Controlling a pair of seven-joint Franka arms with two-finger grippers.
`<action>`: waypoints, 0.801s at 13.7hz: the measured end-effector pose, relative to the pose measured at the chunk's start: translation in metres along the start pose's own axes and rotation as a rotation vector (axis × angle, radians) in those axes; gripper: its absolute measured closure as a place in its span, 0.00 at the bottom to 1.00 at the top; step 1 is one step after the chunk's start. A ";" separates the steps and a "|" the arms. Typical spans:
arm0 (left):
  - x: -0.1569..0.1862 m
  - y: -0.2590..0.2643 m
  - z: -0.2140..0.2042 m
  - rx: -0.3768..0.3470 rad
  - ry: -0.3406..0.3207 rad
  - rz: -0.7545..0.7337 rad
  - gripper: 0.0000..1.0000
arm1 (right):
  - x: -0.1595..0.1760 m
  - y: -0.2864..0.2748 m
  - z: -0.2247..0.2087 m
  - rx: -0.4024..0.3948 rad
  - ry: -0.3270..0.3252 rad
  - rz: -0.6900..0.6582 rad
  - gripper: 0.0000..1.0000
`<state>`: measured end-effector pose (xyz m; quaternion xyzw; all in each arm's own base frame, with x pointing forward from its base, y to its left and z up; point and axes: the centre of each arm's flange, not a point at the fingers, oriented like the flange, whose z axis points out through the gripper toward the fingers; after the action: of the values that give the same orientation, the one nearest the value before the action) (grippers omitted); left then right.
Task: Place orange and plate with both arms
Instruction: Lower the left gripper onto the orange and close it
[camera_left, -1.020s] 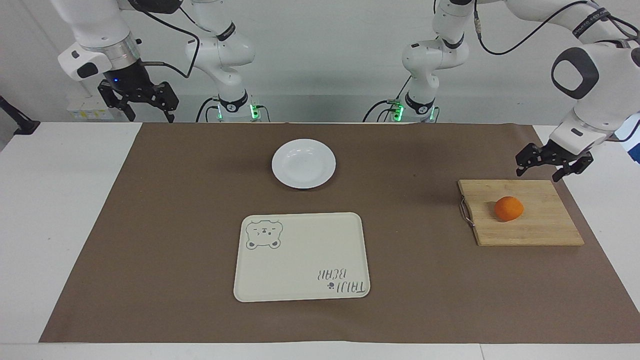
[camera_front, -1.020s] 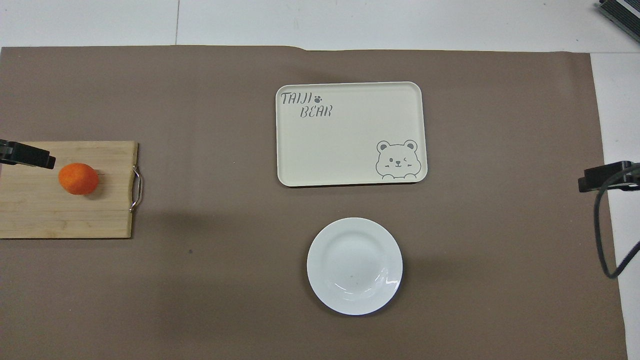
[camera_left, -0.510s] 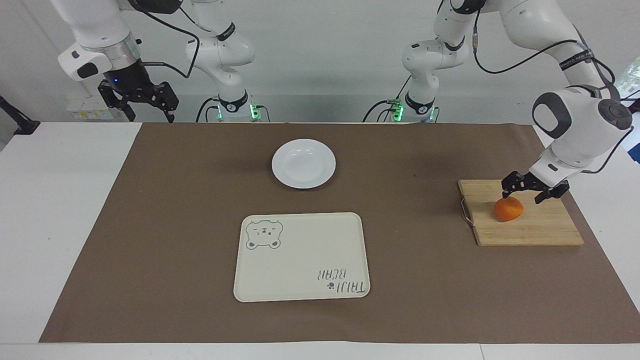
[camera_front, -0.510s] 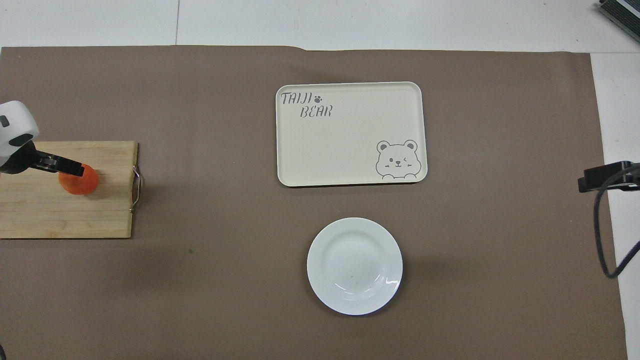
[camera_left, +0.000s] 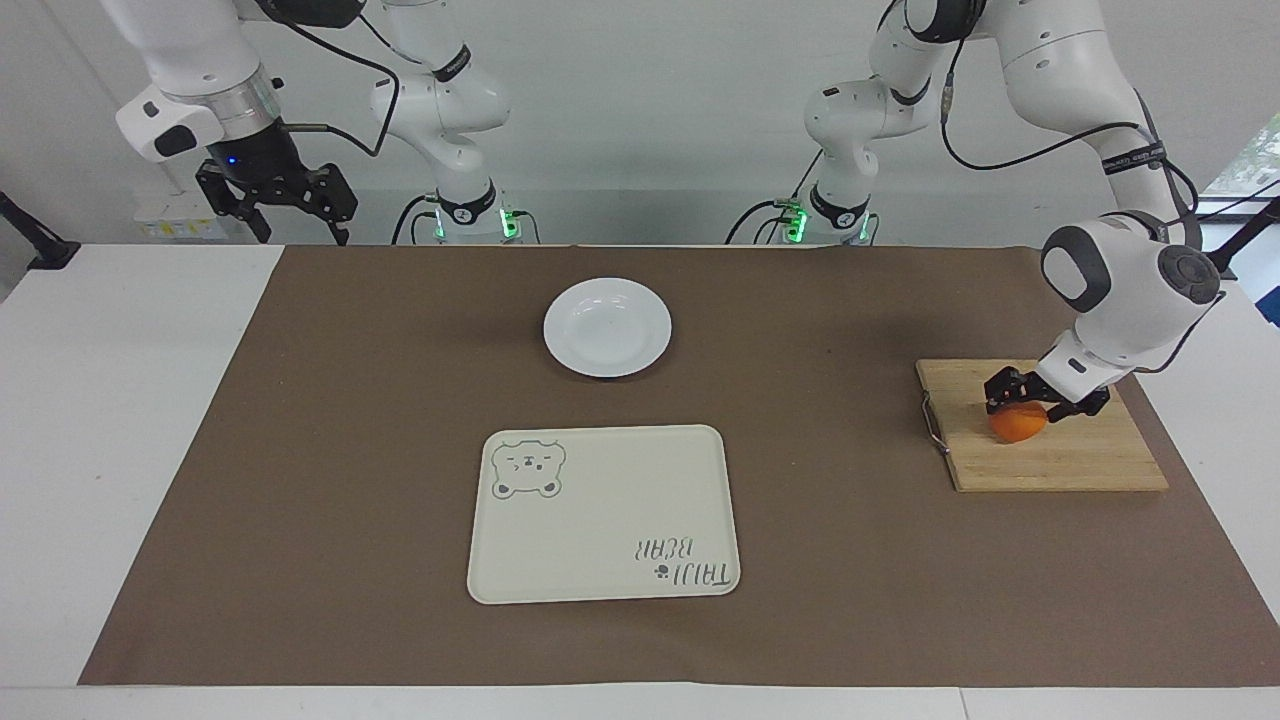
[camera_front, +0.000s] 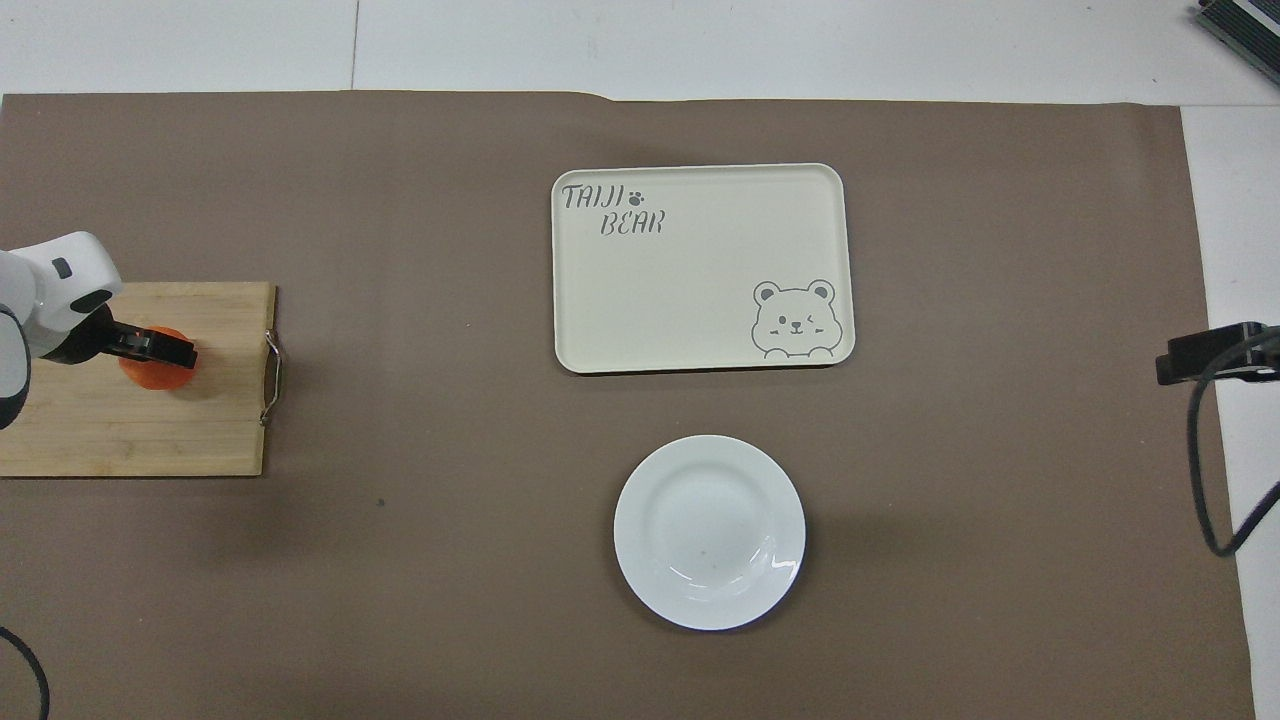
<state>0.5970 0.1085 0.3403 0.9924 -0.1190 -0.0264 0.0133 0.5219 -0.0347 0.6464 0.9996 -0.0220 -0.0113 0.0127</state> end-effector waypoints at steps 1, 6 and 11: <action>0.000 0.000 0.008 -0.001 -0.004 -0.001 0.00 | 0.000 0.000 0.000 0.000 0.000 0.000 0.00; 0.001 0.000 0.026 -0.004 -0.011 0.000 0.23 | 0.000 0.000 0.000 0.000 0.000 0.000 0.00; 0.007 -0.002 -0.005 -0.002 -0.002 -0.002 0.23 | 0.000 0.000 0.001 0.000 -0.003 0.000 0.00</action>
<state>0.6040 0.1089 0.3451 0.9925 -0.1180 -0.0273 0.0140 0.5217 -0.0346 0.6456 0.9996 -0.0220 -0.0128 0.0127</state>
